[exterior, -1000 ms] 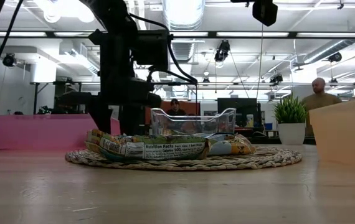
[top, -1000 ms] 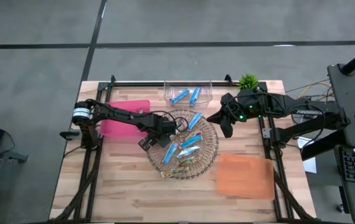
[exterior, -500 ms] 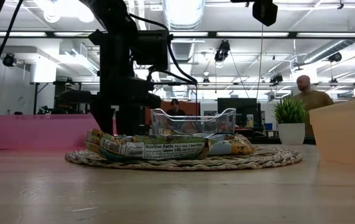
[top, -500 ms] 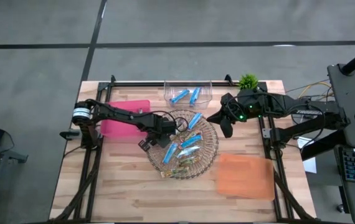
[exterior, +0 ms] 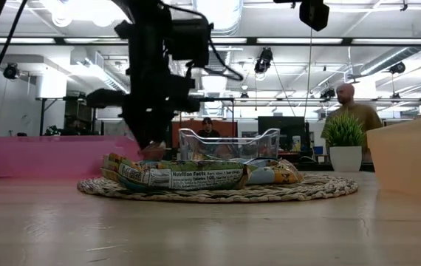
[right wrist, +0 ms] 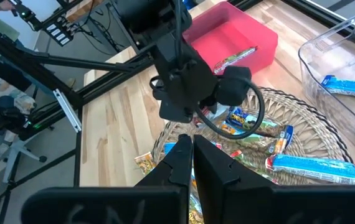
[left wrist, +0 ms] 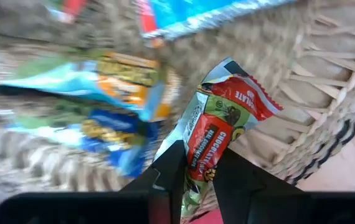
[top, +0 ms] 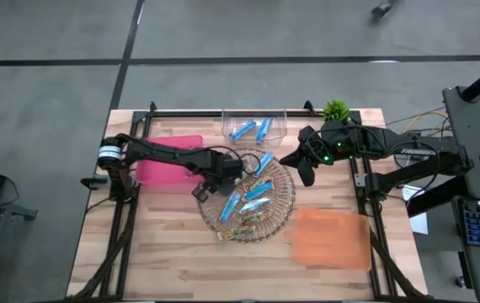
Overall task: Pick and place Granola Bars by type
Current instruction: Put the red granola bar into the red bin
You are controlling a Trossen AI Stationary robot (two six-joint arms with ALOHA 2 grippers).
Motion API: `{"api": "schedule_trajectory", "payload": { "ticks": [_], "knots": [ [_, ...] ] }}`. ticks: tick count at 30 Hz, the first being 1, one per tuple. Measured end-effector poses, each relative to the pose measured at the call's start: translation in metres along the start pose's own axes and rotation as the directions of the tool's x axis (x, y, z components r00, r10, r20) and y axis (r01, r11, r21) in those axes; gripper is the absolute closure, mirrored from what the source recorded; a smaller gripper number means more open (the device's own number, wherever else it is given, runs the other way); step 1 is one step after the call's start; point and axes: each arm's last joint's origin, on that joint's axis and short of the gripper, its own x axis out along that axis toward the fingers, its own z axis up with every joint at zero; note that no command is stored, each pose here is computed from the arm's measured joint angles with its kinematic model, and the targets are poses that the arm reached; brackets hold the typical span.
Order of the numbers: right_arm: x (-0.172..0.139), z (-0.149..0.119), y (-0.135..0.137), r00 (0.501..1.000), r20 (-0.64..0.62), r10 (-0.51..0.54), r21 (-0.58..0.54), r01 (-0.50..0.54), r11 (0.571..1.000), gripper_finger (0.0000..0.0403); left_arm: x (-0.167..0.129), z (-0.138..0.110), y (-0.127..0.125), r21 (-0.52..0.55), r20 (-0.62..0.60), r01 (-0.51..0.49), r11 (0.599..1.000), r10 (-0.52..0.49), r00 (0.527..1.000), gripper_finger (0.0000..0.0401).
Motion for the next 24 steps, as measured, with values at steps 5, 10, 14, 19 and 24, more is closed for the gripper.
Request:
{"api": "schedule_trajectory", "payload": {
  "ticks": [5,10,14,19,24],
  "knots": [
    [0.000,0.000,0.000,1.000,0.000,0.000,-0.003,0.000,1.000,0.0394,-0.024,0.006,0.011,-0.007,-0.009,-0.080,0.997,0.080,0.997,0.0343],
    [0.000,0.000,0.000,1.000,0.001,0.000,-0.003,0.000,1.000,0.0394,-0.050,0.010,0.022,-0.016,-0.031,-0.152,0.988,0.151,0.988,0.0343],
    [0.000,0.000,0.000,1.000,0.001,0.000,-0.004,0.000,1.000,0.0394,-0.069,0.011,0.028,-0.030,-0.038,-0.180,0.983,0.179,0.983,0.0343],
    [0.000,0.000,0.000,1.000,0.001,0.001,-0.004,-0.001,1.000,0.0394,-0.082,0.003,0.034,-0.082,-0.070,-0.171,0.982,0.165,0.984,0.0343],
    [0.000,0.000,0.000,1.000,0.001,0.001,-0.004,-0.001,1.000,0.0394,-0.087,-0.011,0.035,-0.134,-0.125,-0.153,0.979,0.137,0.983,0.0343]
  ]
}}
